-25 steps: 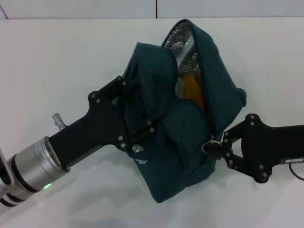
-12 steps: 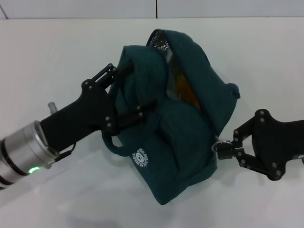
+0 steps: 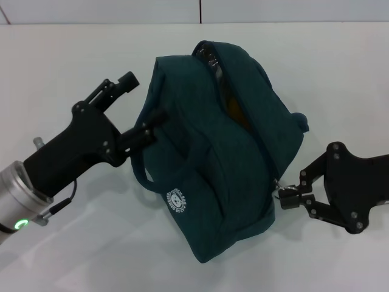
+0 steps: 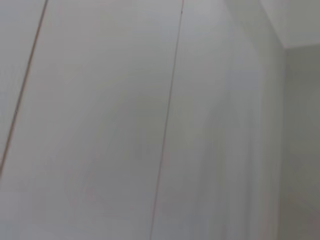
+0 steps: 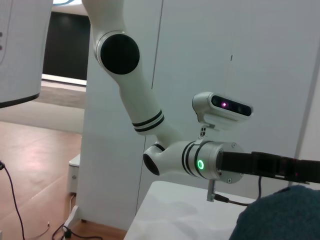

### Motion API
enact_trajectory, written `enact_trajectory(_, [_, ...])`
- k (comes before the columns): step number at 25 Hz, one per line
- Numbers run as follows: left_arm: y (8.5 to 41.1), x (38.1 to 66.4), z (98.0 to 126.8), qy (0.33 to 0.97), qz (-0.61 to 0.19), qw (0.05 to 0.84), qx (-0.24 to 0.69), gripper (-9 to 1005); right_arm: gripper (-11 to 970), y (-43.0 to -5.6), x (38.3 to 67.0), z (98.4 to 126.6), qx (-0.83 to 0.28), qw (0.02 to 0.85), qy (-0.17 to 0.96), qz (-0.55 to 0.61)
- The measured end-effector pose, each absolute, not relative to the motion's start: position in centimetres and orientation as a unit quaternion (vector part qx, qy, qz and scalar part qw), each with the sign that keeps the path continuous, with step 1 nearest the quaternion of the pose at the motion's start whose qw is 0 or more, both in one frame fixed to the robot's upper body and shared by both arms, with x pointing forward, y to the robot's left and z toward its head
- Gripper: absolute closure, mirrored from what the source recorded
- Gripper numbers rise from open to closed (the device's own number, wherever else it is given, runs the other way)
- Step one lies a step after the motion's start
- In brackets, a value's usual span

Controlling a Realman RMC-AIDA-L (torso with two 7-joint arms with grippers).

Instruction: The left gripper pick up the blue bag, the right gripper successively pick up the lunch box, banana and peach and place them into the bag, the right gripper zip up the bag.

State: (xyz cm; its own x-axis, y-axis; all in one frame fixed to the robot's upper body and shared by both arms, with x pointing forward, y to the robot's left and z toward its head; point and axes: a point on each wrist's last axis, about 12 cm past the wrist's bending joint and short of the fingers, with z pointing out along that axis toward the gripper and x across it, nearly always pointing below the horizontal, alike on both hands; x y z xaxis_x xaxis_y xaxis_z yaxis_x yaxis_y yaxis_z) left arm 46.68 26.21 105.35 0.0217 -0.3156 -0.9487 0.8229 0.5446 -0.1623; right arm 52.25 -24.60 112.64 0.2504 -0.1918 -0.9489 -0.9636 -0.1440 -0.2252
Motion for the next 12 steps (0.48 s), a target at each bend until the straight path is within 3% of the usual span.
enact_trajectory(7, [27.1, 45.3, 105.3, 0.551, -0.415, 0.690, 0.221, 106, 911, -24.1, 52.3, 113.0, -0.641, 0.475, 0.446, 0.406])
enact_trajectory(12, [27.7, 42.3, 104.8, 0.532, -0.408, 0.697, 0.255, 107, 911, -23.8, 52.5, 113.2, -0.639, 0.485, 0.438, 0.406])
